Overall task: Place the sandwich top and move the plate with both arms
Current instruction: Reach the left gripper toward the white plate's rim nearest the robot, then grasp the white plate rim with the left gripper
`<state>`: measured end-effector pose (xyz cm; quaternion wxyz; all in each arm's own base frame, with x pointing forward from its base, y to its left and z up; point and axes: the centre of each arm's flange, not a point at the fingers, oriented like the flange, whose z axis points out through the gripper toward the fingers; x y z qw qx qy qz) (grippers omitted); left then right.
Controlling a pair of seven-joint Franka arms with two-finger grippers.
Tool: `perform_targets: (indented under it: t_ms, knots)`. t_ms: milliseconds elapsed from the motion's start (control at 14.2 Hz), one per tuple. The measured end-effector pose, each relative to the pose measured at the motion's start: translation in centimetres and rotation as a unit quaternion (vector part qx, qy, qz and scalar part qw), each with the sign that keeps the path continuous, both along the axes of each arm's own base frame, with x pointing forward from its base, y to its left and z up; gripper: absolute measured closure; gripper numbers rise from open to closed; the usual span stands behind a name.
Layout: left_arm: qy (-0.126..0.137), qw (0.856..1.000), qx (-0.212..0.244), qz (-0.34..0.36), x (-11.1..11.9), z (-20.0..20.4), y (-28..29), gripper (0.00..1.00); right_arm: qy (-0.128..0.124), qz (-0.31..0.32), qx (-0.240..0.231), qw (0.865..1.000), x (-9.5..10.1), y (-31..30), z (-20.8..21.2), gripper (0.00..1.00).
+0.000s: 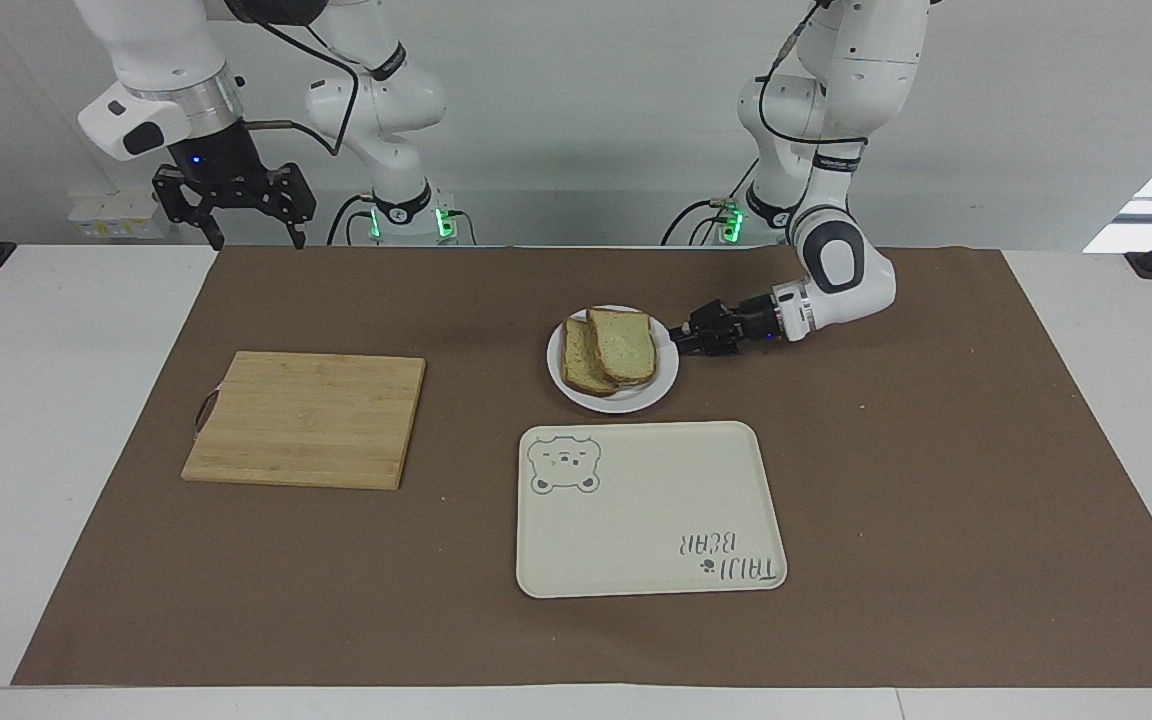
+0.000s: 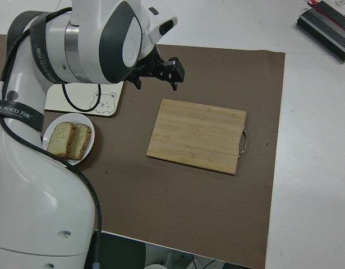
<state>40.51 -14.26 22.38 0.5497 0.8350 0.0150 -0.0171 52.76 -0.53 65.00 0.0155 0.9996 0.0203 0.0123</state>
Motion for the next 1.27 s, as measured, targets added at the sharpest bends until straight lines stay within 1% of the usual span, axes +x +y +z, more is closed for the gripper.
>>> perform_targets:
  t_ms: [353,706,777,847,918,989,1059,1271]
  knots:
    - [0.002,1.000,-0.005,-0.009,-0.6,-0.2,-2.0,0.56,0.000,0.000,0.000,1.000,0.0,0.0,0.0,0.00]
    - [0.007,1.000,-0.001,-0.012,-0.9,-0.7,-2.4,0.59,0.000,0.000,0.000,1.000,0.0,0.0,0.0,0.00]
    - [0.007,1.000,-0.001,-0.011,-0.9,-0.7,-2.3,0.64,0.000,0.000,0.000,1.000,0.0,0.0,0.0,0.00]
    - [0.007,1.000,0.000,-0.011,-0.9,-0.7,-2.3,0.72,0.000,0.000,0.000,1.000,0.0,0.0,0.0,0.00]
    - [0.007,1.000,0.000,-0.010,-0.8,-0.8,-2.2,0.72,0.000,0.000,0.000,1.000,0.0,0.0,0.0,0.00]
    - [0.007,1.000,0.000,-0.010,-0.8,-0.8,-2.2,0.83,0.000,0.000,0.000,1.000,0.0,0.0,0.0,0.00]
    - [0.007,1.000,0.002,-0.009,-0.8,-0.9,-2.1,0.96,0.000,0.000,0.000,1.000,0.0,0.0,0.0,0.00]
    - [0.007,1.000,0.003,-0.007,-0.8,-0.9,-2.0,0.96,0.000,0.000,0.000,1.000,0.0,0.0,0.0,0.00]
